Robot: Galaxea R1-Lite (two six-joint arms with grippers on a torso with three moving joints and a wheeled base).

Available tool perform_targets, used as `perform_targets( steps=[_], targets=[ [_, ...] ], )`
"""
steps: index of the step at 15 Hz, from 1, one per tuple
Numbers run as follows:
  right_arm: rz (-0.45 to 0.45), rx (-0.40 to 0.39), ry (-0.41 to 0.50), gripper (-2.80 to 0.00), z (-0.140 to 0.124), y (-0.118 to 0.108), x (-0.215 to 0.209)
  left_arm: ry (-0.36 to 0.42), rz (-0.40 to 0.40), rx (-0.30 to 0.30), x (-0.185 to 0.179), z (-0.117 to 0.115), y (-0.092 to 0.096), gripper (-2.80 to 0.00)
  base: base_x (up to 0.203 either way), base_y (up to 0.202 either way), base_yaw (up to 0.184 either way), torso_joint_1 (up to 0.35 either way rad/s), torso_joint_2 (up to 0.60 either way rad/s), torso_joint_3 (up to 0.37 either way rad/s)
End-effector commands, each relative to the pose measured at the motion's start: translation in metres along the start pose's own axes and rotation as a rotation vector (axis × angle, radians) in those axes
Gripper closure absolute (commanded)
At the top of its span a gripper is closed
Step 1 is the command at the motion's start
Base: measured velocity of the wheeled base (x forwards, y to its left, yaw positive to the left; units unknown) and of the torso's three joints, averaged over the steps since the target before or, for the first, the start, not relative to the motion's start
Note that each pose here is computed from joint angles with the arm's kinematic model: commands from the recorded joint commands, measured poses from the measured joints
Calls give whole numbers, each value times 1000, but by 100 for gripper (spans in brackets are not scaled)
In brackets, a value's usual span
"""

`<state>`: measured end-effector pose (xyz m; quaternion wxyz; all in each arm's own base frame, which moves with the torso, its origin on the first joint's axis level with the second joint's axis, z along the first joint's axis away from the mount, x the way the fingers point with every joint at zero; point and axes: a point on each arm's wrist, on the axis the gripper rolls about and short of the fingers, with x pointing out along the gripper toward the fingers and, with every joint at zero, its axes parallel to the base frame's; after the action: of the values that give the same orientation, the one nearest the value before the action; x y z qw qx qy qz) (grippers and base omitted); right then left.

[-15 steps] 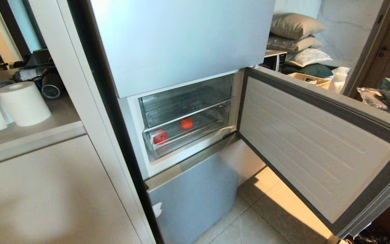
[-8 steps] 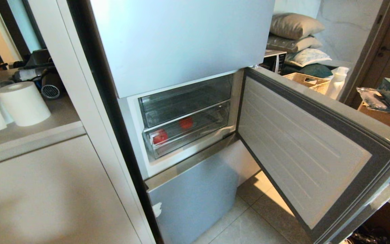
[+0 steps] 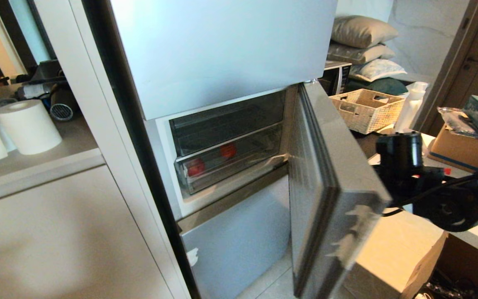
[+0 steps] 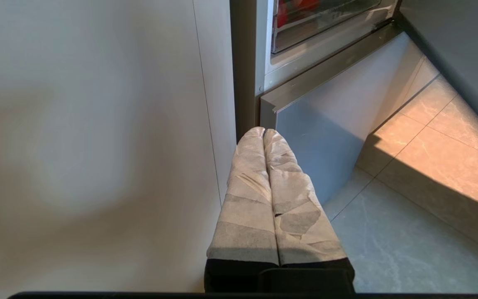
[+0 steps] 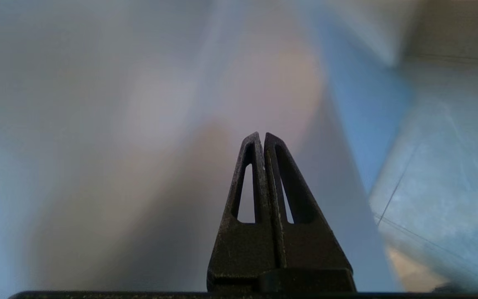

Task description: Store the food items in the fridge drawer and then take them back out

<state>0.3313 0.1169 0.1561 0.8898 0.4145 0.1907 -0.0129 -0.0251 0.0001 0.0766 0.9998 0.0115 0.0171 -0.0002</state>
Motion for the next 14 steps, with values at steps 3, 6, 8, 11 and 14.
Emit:
perform_targets(
  steps=[3, 6, 8, 11, 14],
  targets=[
    [359, -385, 33, 0, -60, 77, -30, 3, 0, 0, 0, 0, 0, 0, 0, 0, 0, 0, 0, 0],
    [343, -392, 46, 0, -53, 59, -58, 2, 0, 1, 0, 0, 0, 0, 0, 0, 0, 0, 0, 0],
    [345, -391, 39, 0, -49, 49, -76, 1, 0, 1, 0, 0, 0, 0, 0, 0, 0, 0, 0, 0],
    [368, -377, -17, 0, -32, 30, -126, 3, 0, 2, 0, 0, 0, 0, 0, 0, 0, 0, 0, 0],
    [347, -427, -26, 0, -30, -9, -167, 1, 0, 0, 0, 0, 0, 0, 0, 0, 0, 0, 0, 0]
  ],
)
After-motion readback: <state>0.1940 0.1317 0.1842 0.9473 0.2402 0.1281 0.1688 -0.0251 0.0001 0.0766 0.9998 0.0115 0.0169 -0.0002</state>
